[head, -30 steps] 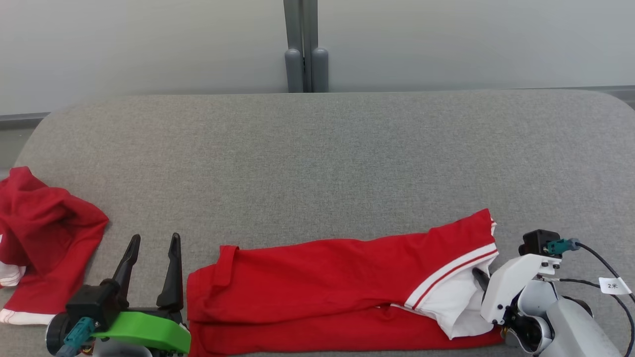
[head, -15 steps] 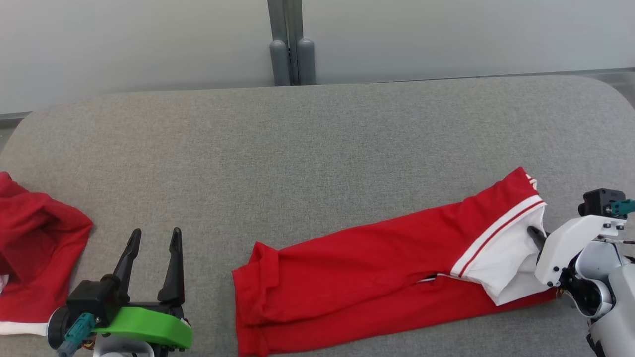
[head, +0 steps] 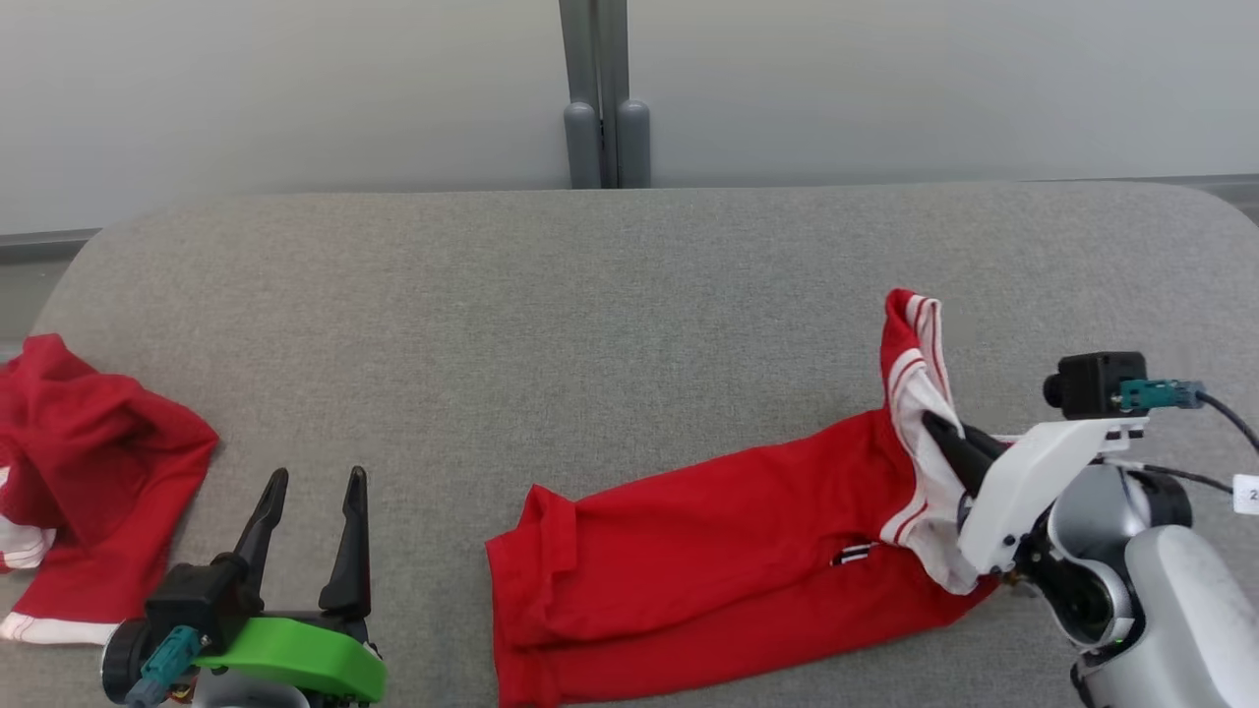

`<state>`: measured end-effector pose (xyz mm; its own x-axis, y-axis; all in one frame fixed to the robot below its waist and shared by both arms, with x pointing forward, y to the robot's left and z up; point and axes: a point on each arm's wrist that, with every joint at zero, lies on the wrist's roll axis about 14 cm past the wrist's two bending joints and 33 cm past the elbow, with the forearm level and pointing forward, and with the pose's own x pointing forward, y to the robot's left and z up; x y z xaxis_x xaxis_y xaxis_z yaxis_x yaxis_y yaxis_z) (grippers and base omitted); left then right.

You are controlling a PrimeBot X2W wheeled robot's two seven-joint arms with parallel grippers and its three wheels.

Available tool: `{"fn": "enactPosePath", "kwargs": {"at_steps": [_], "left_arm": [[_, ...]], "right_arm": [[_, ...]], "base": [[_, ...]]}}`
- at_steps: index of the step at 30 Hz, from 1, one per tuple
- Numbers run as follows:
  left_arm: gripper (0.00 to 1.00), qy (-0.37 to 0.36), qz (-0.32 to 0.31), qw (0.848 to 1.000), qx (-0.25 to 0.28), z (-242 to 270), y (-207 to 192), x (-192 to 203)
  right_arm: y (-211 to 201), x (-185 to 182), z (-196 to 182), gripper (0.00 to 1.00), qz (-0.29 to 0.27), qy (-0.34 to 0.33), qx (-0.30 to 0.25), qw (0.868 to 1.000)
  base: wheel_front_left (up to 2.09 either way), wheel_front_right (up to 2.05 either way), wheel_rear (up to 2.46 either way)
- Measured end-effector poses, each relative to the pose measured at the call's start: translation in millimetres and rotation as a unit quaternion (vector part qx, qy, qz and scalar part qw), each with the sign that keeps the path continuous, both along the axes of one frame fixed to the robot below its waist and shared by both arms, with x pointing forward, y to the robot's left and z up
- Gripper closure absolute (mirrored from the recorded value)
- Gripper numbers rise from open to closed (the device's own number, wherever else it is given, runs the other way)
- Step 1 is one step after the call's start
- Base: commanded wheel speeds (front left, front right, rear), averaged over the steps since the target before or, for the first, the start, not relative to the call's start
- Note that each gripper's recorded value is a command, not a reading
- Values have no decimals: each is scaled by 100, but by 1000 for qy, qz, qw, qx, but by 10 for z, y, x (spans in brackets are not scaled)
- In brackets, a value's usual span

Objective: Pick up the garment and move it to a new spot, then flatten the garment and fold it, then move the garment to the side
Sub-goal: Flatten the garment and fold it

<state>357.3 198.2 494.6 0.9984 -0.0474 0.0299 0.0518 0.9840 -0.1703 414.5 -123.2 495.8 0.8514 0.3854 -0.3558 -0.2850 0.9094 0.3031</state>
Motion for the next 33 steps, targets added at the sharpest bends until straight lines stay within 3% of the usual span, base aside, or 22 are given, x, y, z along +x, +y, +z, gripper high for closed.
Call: {"fn": "enactPosePath", "kwargs": {"at_steps": [6, 12, 30, 31, 32, 33], "left_arm": [[0, 1, 14, 1000, 5, -3, 118, -117], [0, 5, 35, 999, 7, -9, 247, -260], [0, 3, 103, 995, 3, 11, 596, -621], [0, 3, 106, 994, 2, 7, 611, -635], [0, 3, 108, 994, 2, 4, 623, -647], [0, 3, 109, 994, 2, 2, 630, -653]], "right_arm": [[725, -205, 133, 100, 89, -5, 45, 995], [1341, -451, -18, 100, 165, 35, 78, 983], [2281, -677, -406, 100, 266, 99, 98, 954], [2306, -680, -417, 94, 268, 100, 99, 953], [2335, -691, -423, 61, 271, 101, 101, 952], [2359, -701, -423, 10, 274, 102, 102, 951]], "base": [[0, 0, 0], [0, 0, 0], [0, 0, 0], [0, 0, 0], [0, 0, 0], [0, 0, 0]]}}
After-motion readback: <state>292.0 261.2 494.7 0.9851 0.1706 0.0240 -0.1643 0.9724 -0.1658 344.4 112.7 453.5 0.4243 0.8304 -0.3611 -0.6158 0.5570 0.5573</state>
